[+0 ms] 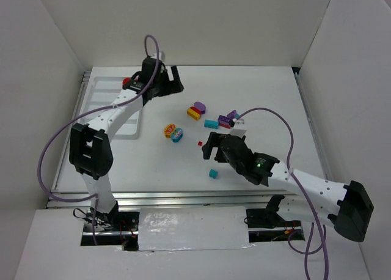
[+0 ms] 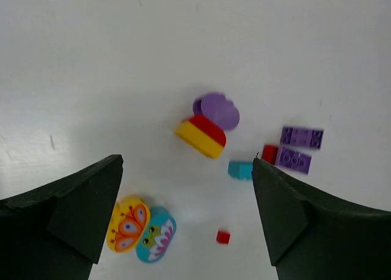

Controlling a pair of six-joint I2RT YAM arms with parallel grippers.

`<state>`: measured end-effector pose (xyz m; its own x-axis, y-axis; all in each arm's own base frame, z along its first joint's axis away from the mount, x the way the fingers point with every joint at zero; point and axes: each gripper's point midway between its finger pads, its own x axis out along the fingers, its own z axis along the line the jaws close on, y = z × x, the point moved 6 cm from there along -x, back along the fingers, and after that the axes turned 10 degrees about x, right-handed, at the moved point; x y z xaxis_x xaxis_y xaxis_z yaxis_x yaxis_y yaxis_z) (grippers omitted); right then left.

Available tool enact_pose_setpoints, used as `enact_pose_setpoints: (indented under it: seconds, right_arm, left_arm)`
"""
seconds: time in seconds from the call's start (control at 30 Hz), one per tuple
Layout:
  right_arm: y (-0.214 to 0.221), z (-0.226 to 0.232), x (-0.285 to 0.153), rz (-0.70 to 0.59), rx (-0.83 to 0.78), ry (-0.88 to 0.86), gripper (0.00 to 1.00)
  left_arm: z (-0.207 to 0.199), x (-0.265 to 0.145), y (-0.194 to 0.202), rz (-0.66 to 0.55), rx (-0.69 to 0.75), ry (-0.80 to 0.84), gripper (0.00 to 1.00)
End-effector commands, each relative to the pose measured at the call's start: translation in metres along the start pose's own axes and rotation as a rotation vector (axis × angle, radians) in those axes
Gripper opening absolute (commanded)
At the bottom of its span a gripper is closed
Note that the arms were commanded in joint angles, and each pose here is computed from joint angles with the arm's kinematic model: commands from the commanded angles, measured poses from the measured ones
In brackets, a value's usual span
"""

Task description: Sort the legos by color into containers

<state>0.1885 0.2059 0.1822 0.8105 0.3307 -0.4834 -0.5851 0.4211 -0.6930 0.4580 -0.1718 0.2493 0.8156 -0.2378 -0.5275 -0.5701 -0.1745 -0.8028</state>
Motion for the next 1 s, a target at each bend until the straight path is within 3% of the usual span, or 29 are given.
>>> enact_pose_setpoints:
  seconds: [0.0, 0.1, 0.27, 0.43, 0.97]
  right_arm:
    - [-0.010, 0.000, -0.015, -0.027, 0.111, 0.002, 1.00]
    - [-0.010, -0.002, -0.023, -0.026, 0.107, -0.045, 1.00]
    - [-0.002, -0.005, -0.026, -0.001, 0.104, -0.090, 1.00]
    - [0.008, -0.009, -0.024, 0.046, 0.086, -0.089, 1.00]
    - [0.019, -0.011, -0.016, 0.080, 0.063, -0.096, 1.00]
  left_arm:
    - [0.020, 0.001, 0.069, 0.281, 0.137, 0.048, 1.00]
    - [0.021, 0.003, 0.098, 0.386, 0.261, 0.006, 1.00]
    - [0.034, 0.011, 0.126, 0.445, 0.320, -0.049, 0.99]
    - [0.027, 0.017, 0.145, 0.481, 0.320, 0.057, 1.00]
    - [0.039, 0.029, 0.160, 0.504, 0.201, -0.136, 0.99]
